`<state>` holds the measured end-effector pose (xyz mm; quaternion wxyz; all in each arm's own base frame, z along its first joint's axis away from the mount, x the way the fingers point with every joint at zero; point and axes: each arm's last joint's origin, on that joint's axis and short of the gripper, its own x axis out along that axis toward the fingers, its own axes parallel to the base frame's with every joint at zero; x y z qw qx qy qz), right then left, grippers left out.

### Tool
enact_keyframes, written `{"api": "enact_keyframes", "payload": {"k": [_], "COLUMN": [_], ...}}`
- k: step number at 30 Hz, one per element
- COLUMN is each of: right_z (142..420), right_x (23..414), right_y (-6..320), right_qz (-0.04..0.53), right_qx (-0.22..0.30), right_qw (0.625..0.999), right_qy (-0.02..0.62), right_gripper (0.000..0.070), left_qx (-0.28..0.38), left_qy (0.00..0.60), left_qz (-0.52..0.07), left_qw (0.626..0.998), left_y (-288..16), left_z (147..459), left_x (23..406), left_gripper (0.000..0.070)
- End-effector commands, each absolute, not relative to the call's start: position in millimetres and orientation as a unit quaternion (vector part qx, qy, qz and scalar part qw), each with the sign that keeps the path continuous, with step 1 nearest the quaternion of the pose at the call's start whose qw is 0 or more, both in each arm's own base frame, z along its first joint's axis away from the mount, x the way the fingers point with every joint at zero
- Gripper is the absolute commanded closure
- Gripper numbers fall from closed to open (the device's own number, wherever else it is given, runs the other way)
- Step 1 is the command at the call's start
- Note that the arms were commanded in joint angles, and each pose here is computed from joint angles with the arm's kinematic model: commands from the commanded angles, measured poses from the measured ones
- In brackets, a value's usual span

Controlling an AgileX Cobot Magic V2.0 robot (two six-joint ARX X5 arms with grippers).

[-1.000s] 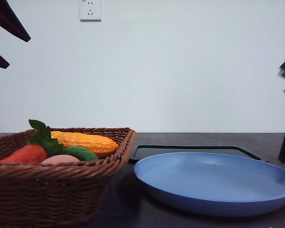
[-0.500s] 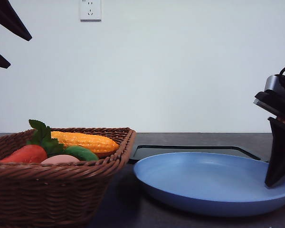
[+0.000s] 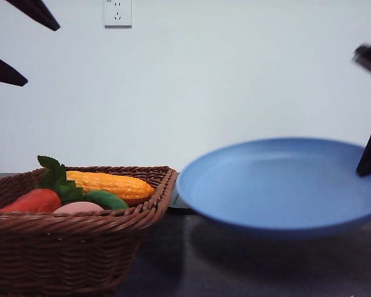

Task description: Transfer egg from basket to plate and serve

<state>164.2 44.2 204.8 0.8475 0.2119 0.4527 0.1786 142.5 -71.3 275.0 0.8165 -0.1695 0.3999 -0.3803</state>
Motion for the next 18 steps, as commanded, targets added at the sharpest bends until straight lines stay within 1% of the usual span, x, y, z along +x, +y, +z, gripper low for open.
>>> {"api": "enact_keyframes", "payload": {"k": [1, 10, 12, 18], "right_z": [211.2, 233.0, 238.5, 253.4], "right_x": [161.4, 144.6, 143.3, 141.5], "right_y": [41.8, 26.7, 25.1, 23.2], "right_qz": [0.172, 0.151, 0.15, 0.152], "right_qx": [0.22, 0.236, 0.237, 0.234], "right_qw": [0.853, 0.878, 0.883, 0.892], "right_qy": [0.44, 0.389, 0.377, 0.357], "right_gripper": [0.07, 0.07, 0.07, 0.07], "left_qx": [-0.161, -0.066, -0.044, 0.006], "left_qy": [0.401, 0.449, 0.465, 0.513], "left_qz": [-0.383, -0.353, -0.338, -0.314], "left_qw": [0.817, 0.818, 0.817, 0.799], "left_y": [-77.1, -114.1, -122.4, -144.6], "left_z": [278.1, 258.8, 251.4, 233.1], "left_x": [143.3, 144.8, 148.4, 161.8], "left_gripper": [0.0256, 0.0256, 0.0256, 0.0256]}}
